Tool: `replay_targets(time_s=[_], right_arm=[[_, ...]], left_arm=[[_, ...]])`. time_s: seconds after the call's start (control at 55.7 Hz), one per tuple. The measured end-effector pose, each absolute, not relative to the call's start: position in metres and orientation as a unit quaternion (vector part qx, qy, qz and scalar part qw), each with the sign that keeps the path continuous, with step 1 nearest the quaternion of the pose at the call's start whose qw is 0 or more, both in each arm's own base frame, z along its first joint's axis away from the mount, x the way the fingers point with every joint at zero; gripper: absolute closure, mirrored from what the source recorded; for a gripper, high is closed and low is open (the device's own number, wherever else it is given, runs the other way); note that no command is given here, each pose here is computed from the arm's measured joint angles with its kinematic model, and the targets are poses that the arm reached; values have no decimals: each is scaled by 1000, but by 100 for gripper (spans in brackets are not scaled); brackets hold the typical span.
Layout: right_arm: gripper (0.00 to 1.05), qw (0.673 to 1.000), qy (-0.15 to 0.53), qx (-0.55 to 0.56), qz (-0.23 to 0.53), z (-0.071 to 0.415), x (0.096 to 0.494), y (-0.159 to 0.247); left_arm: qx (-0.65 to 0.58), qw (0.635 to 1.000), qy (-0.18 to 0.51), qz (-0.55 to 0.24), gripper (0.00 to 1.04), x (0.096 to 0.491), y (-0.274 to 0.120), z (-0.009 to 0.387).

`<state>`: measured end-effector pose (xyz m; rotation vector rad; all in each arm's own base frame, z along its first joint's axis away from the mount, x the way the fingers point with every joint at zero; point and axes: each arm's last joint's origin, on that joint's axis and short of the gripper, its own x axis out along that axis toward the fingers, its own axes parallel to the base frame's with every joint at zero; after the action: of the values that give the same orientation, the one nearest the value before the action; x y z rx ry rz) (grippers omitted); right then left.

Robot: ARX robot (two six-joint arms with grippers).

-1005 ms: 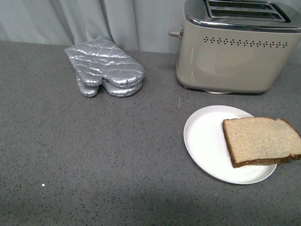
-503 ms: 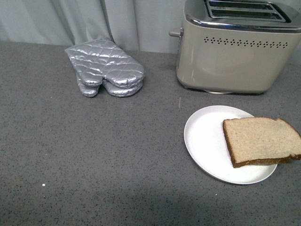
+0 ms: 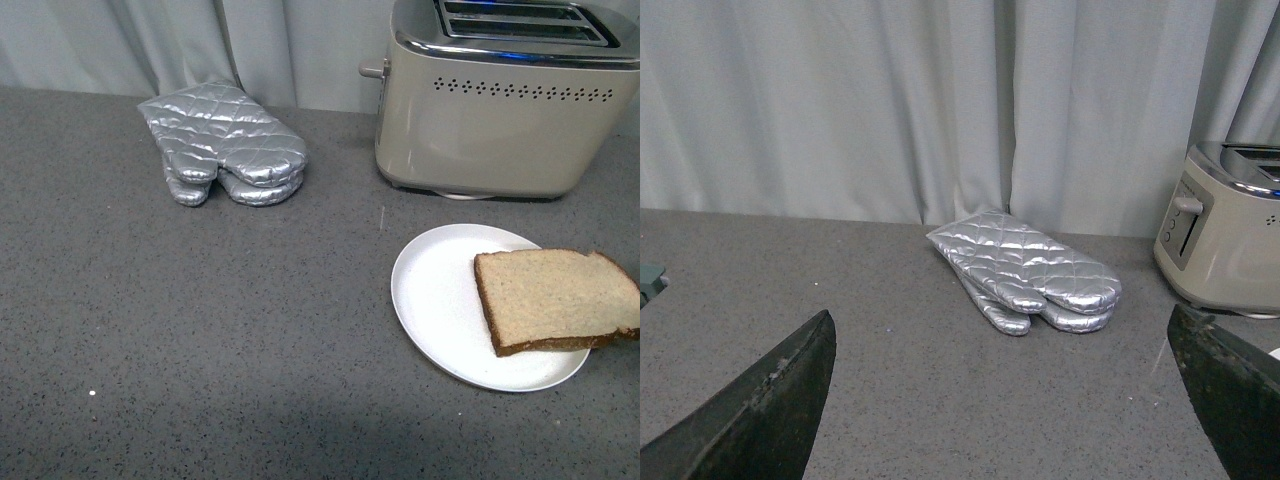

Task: Put bread into toaster

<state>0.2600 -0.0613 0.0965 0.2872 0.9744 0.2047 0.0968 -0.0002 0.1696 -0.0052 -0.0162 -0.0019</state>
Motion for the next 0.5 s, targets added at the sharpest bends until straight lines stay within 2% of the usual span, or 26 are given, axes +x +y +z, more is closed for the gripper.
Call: replay_targets(time_s=[0.269,0.503], right_arm=[[10,845,498,157,115,68,290,-67],[10,833,504,187,132,48,307,-57]], left_arm=[[-3,1000,-8,-1,7,97,0,170],[-3,1000,-8,-1,7,97,0,170]])
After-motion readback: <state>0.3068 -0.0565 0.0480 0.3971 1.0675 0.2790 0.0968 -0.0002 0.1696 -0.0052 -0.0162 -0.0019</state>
